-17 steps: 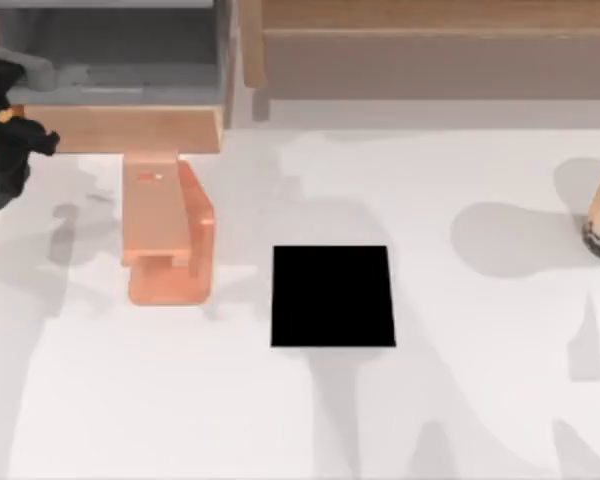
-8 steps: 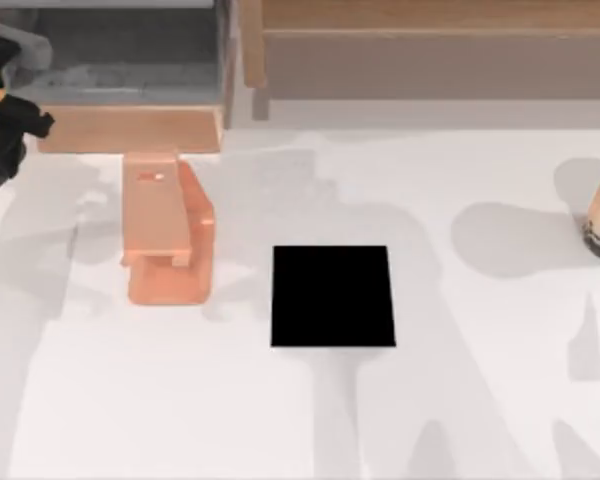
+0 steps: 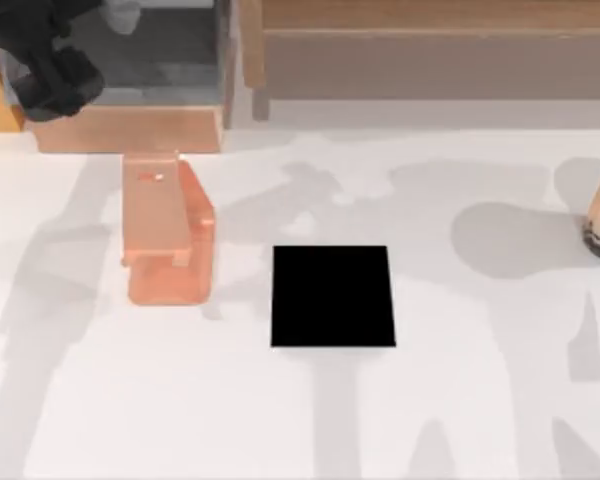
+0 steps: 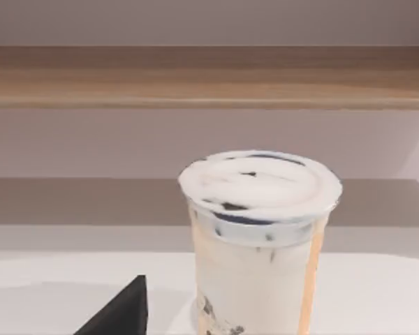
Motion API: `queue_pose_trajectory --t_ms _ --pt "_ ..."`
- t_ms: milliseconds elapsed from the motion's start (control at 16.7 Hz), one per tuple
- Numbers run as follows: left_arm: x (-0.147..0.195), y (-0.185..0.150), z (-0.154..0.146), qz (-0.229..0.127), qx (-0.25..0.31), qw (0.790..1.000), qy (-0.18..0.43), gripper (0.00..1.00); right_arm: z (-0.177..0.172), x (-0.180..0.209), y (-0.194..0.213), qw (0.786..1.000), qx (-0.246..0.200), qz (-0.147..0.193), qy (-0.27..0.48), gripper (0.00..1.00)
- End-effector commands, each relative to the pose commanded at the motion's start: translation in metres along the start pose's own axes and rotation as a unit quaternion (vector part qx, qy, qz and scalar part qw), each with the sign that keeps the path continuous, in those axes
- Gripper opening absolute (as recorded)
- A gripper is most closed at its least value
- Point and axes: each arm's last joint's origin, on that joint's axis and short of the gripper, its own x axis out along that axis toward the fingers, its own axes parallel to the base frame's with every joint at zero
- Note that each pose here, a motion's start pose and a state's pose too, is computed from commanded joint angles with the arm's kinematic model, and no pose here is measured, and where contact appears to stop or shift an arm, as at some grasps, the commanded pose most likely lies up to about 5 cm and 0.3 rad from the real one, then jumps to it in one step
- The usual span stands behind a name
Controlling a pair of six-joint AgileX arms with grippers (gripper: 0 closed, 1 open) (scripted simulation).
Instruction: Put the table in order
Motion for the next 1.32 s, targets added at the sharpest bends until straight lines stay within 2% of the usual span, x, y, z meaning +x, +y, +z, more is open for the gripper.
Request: queue_pose_trajectory --t_ms 180,300,480,720,900,1080,1200,1320 --pt "-0.015 -0.029 0.037 0.015 0.186 0.982 -0.028 0.0 0.0 0.0 0.0 1.0 0.0 0.0 0.0 1.0" --pt "-0.016 -0.052 0.062 0.017 0.314 0.949 -0.04 0.0 0.0 0.0 0.0 1.0 0.0 0.0 0.0 1.0" --pt "-0.002 -0.087 0.098 0.008 0.493 0.869 -0.048 0.0 0.0 0.0 0.0 1.0 0.0 0.0 0.0 1.0" --pt "0.042 -0.131 0.134 -0.025 0.682 0.73 -0.045 0.0 0.0 0.0 0.0 1.0 0.0 0.0 0.0 1.0" --pt "0.082 -0.16 0.15 -0.059 0.778 0.624 -0.041 0.0 0.0 0.0 0.0 1.0 0.0 0.0 0.0 1.0" --pt "0.116 -0.183 0.158 -0.089 0.837 0.539 -0.039 0.0 0.0 0.0 0.0 1.0 0.0 0.0 0.0 1.0" --pt "0.131 -0.193 0.159 -0.103 0.857 0.503 -0.039 0.0 0.0 0.0 0.0 1.0 0.0 0.0 0.0 1.0" --pt "0.138 -0.197 0.16 -0.109 0.865 0.489 -0.039 0.0 0.0 0.0 0.0 1.0 0.0 0.0 0.0 1.0"
